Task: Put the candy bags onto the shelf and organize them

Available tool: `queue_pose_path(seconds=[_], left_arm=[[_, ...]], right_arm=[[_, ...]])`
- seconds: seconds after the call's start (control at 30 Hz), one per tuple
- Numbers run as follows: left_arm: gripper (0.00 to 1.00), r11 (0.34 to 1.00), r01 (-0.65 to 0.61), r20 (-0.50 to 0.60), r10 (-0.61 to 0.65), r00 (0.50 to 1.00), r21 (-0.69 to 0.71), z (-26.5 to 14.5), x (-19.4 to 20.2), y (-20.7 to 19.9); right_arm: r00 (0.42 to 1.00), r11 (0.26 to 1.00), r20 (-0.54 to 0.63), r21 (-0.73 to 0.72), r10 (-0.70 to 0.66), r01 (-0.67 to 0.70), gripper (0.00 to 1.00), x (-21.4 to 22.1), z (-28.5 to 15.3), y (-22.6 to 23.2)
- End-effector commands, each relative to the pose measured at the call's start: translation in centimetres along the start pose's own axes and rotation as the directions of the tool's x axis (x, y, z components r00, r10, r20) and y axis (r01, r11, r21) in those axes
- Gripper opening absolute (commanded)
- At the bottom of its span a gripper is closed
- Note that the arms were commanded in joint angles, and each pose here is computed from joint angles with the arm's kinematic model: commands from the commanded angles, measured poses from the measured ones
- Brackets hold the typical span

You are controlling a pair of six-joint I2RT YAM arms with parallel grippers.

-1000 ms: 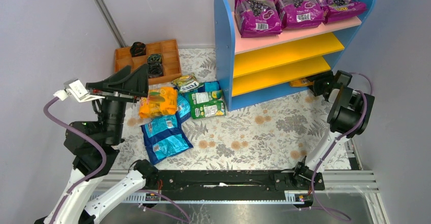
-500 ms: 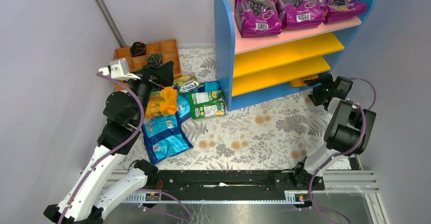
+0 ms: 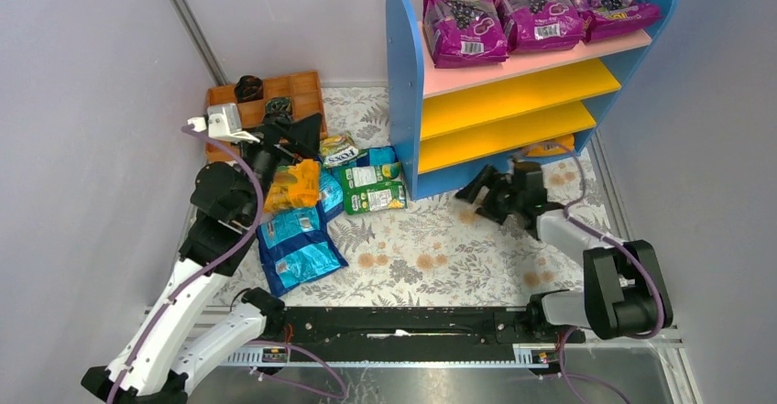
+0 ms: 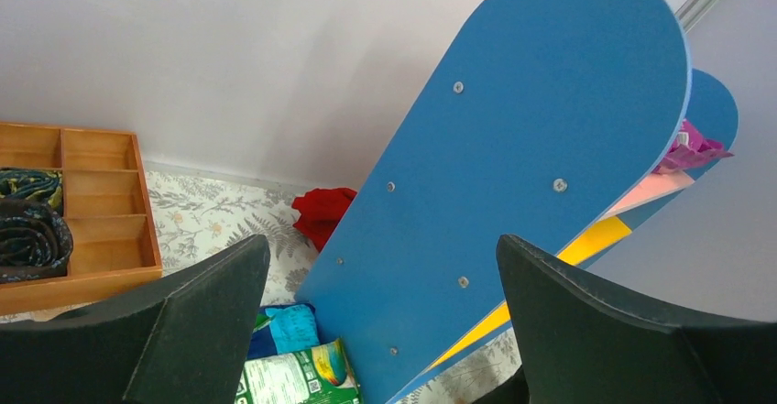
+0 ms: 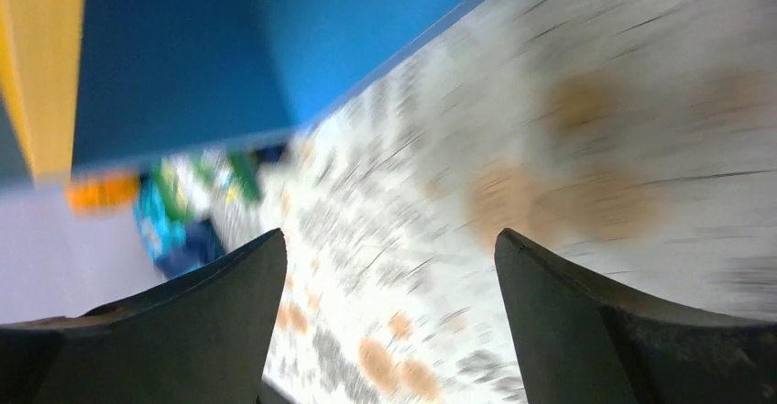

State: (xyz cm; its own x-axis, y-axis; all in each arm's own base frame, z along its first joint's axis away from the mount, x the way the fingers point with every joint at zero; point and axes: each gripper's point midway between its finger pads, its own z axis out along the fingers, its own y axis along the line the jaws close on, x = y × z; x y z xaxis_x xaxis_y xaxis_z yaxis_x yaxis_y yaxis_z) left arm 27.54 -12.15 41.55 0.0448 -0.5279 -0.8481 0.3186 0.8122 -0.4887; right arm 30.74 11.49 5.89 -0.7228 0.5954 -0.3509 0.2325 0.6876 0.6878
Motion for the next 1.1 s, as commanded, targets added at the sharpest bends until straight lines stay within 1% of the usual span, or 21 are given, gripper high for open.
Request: queue_pose_path(seconds=[0.0, 0.13, 0.2, 0.23, 0.27, 0.3, 0.37, 0.4, 0.47, 0.53, 0.6, 0.8, 0.9, 1.07], left_arm=[[0.99, 0.999, 0.005, 0.008, -0.006, 1.0, 0.038, 0.5, 0.1, -0.6], [0.99, 0.998, 0.003, -0.009, -0.002, 1.0, 0.058, 0.7, 0.7, -0.8], [0.99, 0.991, 0.013, -0.026, -0.01, 1.0, 0.136, 0.5, 0.4, -2.5], [0.99, 0.982, 0.031, -0.053, -0.022, 0.998, 0.184, 0.1, 0.1, -3.7], [0.99, 0.979, 0.075, -0.07, -0.063, 0.996, 0.191, -0.3, -0.6, -4.4], [0.99, 0.97, 0.116, -0.077, -0.102, 0.992, 0.212, -0.9, -1.9, -5.6], [0.99, 0.937, 0.141, -0.064, -0.127, 0.99, 0.32, -2.8, -5.3, -8.6], [0.99, 0.915, 0.14, -0.03, -0.139, 0.99, 0.379, -4.1, -7.9, -10.3], [0.99, 0.881, 0.138, 0.033, -0.172, 0.985, 0.453, -6.3, -11.4, -12.2], [0.99, 0.854, 0.139, 0.086, -0.21, 0.974, 0.502, -7.9, -13.8, -13.2], [0.99, 0.837, 0.142, 0.115, -0.237, 0.965, 0.529, -8.6, -14.8, -13.6], [0.99, 0.834, 0.131, 0.14, -0.24, 0.961, 0.536, -8.5, -15.0, -13.6], [0.99, 0.849, 0.126, 0.151, -0.234, 0.961, 0.513, -8.0, -15.0, -13.2], [0.99, 0.844, 0.123, 0.143, -0.229, 0.963, 0.522, -7.9, -14.8, -13.4]], right_arm=[[0.981, 0.974, -0.093, -0.165, -0.171, 0.155, 0.91, 6.3, -0.2, 6.1], [0.971, 0.953, -0.124, -0.251, -0.203, 0.167, 0.91, 9.5, 0.0, 9.4], [0.966, 0.951, -0.143, -0.255, -0.216, 0.175, 0.91, 10.4, 0.7, 9.8], [0.964, 0.953, -0.153, -0.247, -0.219, 0.177, 0.91, 10.5, 0.9, 9.8], [0.962, 0.954, -0.159, -0.24, -0.223, 0.182, 0.9, 10.6, 1.2, 9.7], [0.96, 0.955, -0.164, -0.229, -0.229, 0.188, 0.9, 10.6, 1.3, 9.6], [0.954, 0.958, -0.171, -0.196, -0.245, 0.211, 0.9, 10.5, 1.5, 9.1], [0.952, 0.957, -0.167, -0.187, -0.255, 0.224, 0.91, 10.3, 1.5, 9.1], [0.951, 0.954, -0.15, -0.173, -0.271, 0.245, 0.91, 9.8, 1.4, 9.0], [0.952, 0.953, -0.138, -0.174, -0.275, 0.25, 0.91, 9.6, 1.4, 9.1], [0.955, 0.953, -0.136, -0.185, -0.265, 0.238, 0.91, 9.7, 1.5, 9.3], [0.954, 0.952, -0.165, -0.219, -0.251, 0.213, 0.9, 10.1, 1.8, 10.1], [0.952, 0.949, -0.153, -0.218, -0.264, 0.228, 0.9, 9.8, 1.7, 10.4], [0.955, 0.948, -0.137, -0.216, -0.265, 0.232, 0.9, 9.4, 1.3, 10.5]])
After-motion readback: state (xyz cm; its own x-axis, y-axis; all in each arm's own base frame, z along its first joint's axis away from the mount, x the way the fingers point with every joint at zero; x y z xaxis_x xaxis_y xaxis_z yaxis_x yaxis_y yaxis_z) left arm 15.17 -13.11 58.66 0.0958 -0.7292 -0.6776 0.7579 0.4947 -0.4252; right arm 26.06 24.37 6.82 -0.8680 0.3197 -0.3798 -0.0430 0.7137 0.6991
